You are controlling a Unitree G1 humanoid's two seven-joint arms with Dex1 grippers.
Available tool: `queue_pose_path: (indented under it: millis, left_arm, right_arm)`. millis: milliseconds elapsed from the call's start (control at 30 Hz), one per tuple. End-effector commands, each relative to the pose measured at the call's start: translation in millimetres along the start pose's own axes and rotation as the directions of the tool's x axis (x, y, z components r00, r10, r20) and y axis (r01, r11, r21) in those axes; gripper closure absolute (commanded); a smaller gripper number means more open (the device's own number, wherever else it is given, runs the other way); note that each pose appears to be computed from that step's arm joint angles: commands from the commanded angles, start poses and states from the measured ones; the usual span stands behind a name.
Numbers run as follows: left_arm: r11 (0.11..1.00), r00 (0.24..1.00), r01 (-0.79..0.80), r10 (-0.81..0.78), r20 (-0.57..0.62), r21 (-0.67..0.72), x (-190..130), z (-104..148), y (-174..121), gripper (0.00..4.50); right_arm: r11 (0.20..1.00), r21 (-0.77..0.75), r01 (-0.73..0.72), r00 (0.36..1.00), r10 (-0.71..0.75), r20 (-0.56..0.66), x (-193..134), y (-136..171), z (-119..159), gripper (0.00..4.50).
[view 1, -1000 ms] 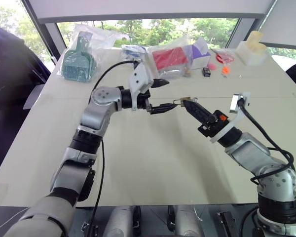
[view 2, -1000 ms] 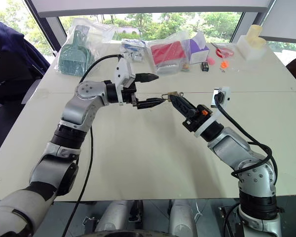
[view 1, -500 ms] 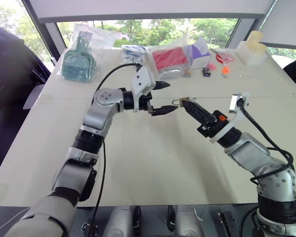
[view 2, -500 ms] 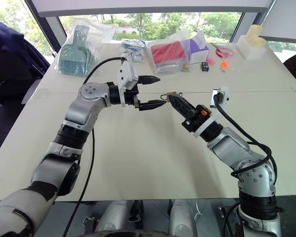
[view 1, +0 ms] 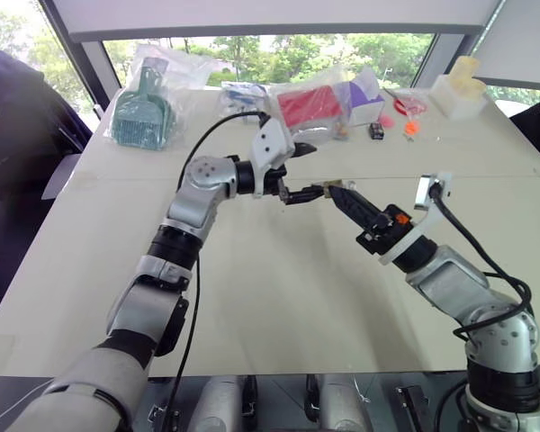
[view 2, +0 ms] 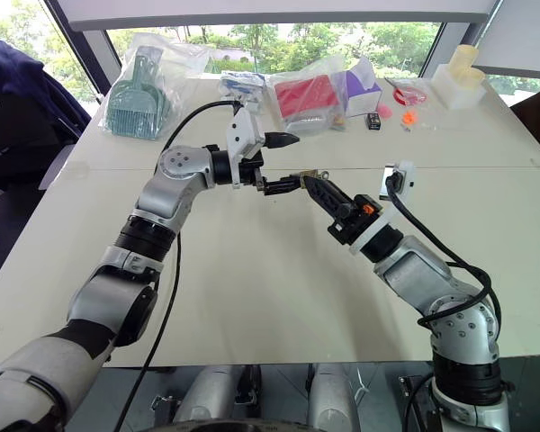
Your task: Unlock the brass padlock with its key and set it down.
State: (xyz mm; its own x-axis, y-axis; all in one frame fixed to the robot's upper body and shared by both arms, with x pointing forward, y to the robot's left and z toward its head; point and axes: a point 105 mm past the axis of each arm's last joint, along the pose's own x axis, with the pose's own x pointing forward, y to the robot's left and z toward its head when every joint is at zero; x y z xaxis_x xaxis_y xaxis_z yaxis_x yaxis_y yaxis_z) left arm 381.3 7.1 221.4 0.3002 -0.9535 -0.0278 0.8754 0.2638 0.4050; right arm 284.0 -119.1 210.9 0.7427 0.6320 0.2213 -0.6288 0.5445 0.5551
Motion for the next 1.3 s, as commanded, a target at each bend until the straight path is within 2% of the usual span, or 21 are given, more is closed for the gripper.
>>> queue_pose_path:
  millis: [33, 200, 400, 533, 733, 867, 967, 1033, 1167, 1233, 1300]
  left_arm:
    - [0.991, 0.995, -0.089, 0.092, -0.036, 0.098, -13.1, -2.3, 14.1, 0.05]
    - [0.985, 0.985, -0.159, 0.163, -0.06, 0.062, -29.6, -18.1, 15.1, 0.05]
    - [0.976, 0.984, -0.175, 0.167, -0.066, -0.129, -49.9, -24.0, 0.8, 0.05]
    - [0.966, 0.996, -0.088, 0.08, -0.044, -0.245, -61.0, -16.4, -25.2, 0.05]
    - [0.951, 0.997, -0.059, 0.04, -0.069, -0.304, -67.5, -18.2, -42.5, 0.05]
    - [0.946, 0.996, -0.072, 0.049, -0.081, -0.317, -69.3, -22.0, -43.4, 0.0]
    - [0.944, 0.995, -0.081, 0.056, -0.087, -0.321, -70.2, -25.2, -43.5, 0.0]
    - [0.941, 0.993, -0.09, 0.062, -0.096, -0.327, -71.7, -29.3, -44.0, 0.0]
    - [0.933, 0.991, -0.105, 0.069, -0.118, -0.343, -76.4, -37.9, -48.4, 0.0]
    - [0.926, 0.99, -0.112, 0.071, -0.125, -0.36, -79.2, -42.0, -52.1, 0.0]
    - [0.919, 0.988, -0.124, 0.081, -0.129, -0.374, -80.9, -45.4, -54.1, 0.0]
  right_arm:
    - [0.999, -0.001, -0.039, 0.999, 0.039, 0.022, -1.7, 10.9, 3.4, 4.5]
    - [0.999, 0.043, -0.013, 1.0, 0.012, 0.025, -3.9, 2.4, -1.2, 4.5]
    - [0.969, 0.228, 0.093, 0.992, -0.111, 0.066, 0.4, -40.0, -7.5, 4.5]
    - [0.925, 0.29, 0.247, 0.968, -0.251, -0.024, 3.9, -80.4, -27.4, 4.5]
    - [0.883, 0.268, 0.386, 0.921, -0.352, -0.168, 2.3, -107.9, -52.7, 4.5]
    - [0.877, 0.201, 0.436, 0.892, -0.392, -0.226, -4.0, -115.1, -60.0, 2.72]
    - [0.888, 0.144, 0.436, 0.888, -0.399, -0.228, -11.4, -112.5, -53.1, 1.15]
    - [0.895, 0.046, 0.444, 0.873, -0.421, -0.246, -23.6, -110.7, -47.7, 0.06]
    - [0.891, -0.206, 0.405, 0.841, -0.451, -0.298, -58.5, -97.7, -35.6, 0.02]
    - [0.878, -0.345, 0.332, 0.832, -0.445, -0.332, -80.5, -83.5, -27.2, 0.02]
    - [0.864, -0.421, 0.278, 0.834, -0.434, -0.341, -96.0, -72.5, -17.7, 0.02]
